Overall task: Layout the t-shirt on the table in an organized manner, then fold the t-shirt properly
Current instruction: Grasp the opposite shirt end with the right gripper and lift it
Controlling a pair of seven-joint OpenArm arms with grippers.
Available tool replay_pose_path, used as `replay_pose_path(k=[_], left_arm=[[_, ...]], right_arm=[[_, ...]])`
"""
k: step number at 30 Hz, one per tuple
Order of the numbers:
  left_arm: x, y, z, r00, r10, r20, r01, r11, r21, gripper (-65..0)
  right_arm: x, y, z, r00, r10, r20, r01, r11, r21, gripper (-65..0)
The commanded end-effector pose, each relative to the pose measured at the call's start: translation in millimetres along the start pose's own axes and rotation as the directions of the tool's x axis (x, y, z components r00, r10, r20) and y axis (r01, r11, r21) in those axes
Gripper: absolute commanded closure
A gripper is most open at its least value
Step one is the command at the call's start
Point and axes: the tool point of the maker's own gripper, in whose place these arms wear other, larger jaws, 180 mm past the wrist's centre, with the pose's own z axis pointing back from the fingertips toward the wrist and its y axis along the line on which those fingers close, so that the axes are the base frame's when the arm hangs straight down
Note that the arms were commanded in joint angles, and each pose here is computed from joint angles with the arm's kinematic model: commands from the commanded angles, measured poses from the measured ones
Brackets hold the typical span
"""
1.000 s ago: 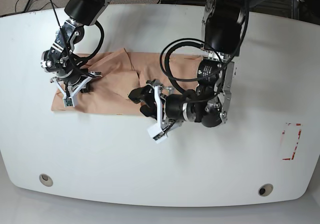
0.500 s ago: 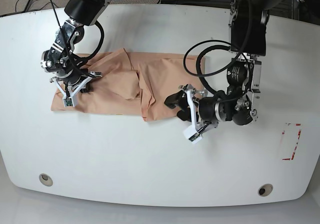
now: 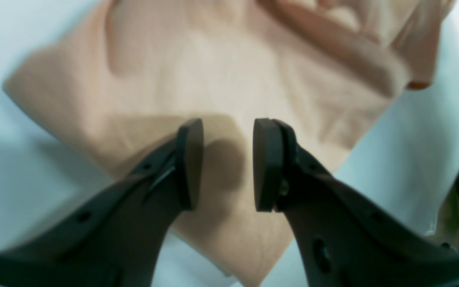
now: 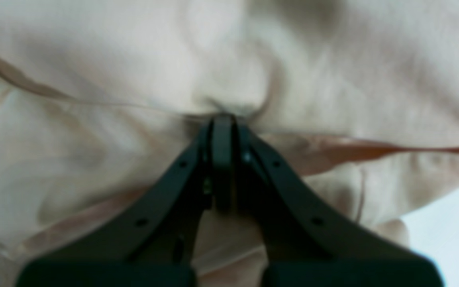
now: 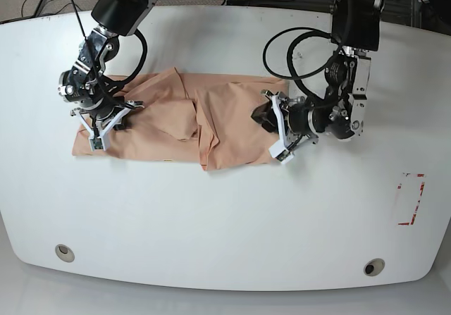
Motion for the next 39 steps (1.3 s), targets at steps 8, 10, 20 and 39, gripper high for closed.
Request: replay_pose_path(k=[8,10,20,39], left_arm=[[-34.8,20.8,-4.2,0.998,0.032,-0.047,-0.032,0.999,-0.011,-17.4],[-39.3,25.3,-4.1,0.998,0.047,-0.045,-0.047,0.999,-0.007,-17.5],[-63.4,49.3,3.9,0.993,0.097,-0.072,-0.095,0.995,0.031,-17.6],[-86.4,71.6,19.7,0.986,0.129,-0.105,-0.121,0.990,0.078,-17.6]], right_arm=[[48.5,-5.3,36.9,0.991,0.075,0.107,-0.064,0.993,-0.104,-1.4],[53.6,-5.7,47.2,0.992,0.085,0.097,-0.073,0.989,-0.129,-1.7],[82.9,-20.1,96.0,0.987,0.028,0.161,-0.003,0.988,-0.152,-42.0],[27.8,-61.0,64.4,0.888,-0.445,0.118,0.405,0.877,0.258,-57.4]])
